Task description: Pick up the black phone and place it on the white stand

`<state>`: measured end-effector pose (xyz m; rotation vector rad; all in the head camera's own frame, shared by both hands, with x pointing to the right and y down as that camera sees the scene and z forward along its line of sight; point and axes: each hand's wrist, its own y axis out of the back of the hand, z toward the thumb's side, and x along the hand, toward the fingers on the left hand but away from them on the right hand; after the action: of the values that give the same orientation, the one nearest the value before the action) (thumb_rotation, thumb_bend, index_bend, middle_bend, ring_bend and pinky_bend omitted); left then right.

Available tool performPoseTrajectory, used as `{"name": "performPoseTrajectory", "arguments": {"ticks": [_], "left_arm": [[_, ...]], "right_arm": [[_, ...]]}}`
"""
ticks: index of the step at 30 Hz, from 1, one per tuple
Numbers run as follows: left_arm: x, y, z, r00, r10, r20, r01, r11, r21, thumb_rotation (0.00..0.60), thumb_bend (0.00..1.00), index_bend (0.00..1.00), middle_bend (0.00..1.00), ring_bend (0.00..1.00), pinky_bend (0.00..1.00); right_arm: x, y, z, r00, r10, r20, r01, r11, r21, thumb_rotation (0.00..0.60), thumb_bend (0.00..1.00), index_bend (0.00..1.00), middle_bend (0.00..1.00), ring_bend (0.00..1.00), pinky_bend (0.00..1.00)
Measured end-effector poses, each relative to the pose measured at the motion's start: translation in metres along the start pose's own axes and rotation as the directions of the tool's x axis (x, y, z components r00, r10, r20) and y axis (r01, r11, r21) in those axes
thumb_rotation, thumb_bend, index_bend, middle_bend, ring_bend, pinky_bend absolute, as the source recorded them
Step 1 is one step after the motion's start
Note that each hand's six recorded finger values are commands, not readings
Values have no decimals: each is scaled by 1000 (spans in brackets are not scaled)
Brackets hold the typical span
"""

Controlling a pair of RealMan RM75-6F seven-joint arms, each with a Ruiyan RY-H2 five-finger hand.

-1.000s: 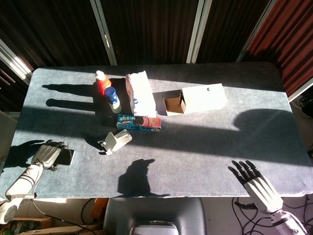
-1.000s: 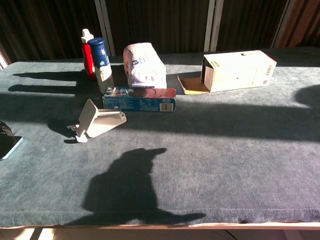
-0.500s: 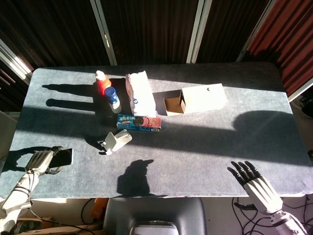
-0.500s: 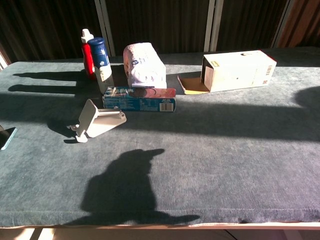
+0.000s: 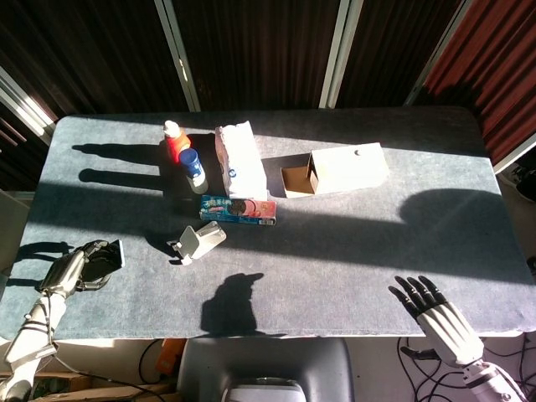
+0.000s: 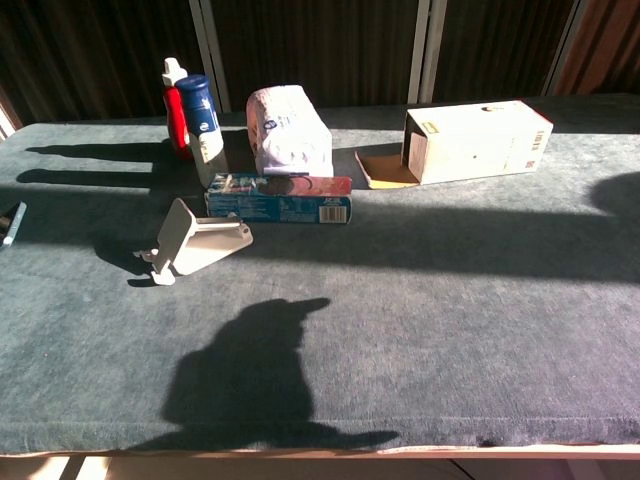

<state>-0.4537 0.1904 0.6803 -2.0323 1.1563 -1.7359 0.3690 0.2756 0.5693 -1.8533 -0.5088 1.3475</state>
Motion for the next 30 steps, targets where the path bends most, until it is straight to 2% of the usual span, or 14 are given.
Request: {"name": "performPoseTrajectory", "arguments": {"ticks": [3,7,9,13,18,22,30], "left_arm": [[-3,6,9,999,38,3,-38,986,-161,600,378,805,1000,846,327],[-7,13,26,995,95,6,-87,932,-351,600,378,805,1000,846,327],[-8,15,34,994,109,5,-97,908,-406,600,379,804,1000,846,328],[-11,17,51,991,135,-6,-117,841,-528,600,383,805,1000,847,330],[-10,11,72,985,173,-1,-140,791,-596,600,399,803,1000,846,330],[-4,-10,91,986,165,7,-123,762,-635,600,398,800,1000,846,330],[16,-47,129,988,155,2,-113,731,-673,600,399,801,1000,847,329]], "right_arm": [[0,0,0,1000,0,-1,0,1000,0,600,234,0,0,0,0],[0,-1,1,1000,5,-5,-5,1000,4,600,234,0,0,0,0],[0,-1,1,1000,6,-6,-6,1000,4,600,234,0,0,0,0],[-1,-2,1,1000,6,-5,-6,1000,5,600,234,0,0,0,0],[-1,-4,3,1000,14,-11,-14,1000,10,600,234,0,0,0,0],[-2,-5,4,1000,21,-14,-21,1000,13,600,234,0,0,0,0],[-3,-7,5,999,29,-14,-29,999,15,600,234,0,0,0,0]]}}
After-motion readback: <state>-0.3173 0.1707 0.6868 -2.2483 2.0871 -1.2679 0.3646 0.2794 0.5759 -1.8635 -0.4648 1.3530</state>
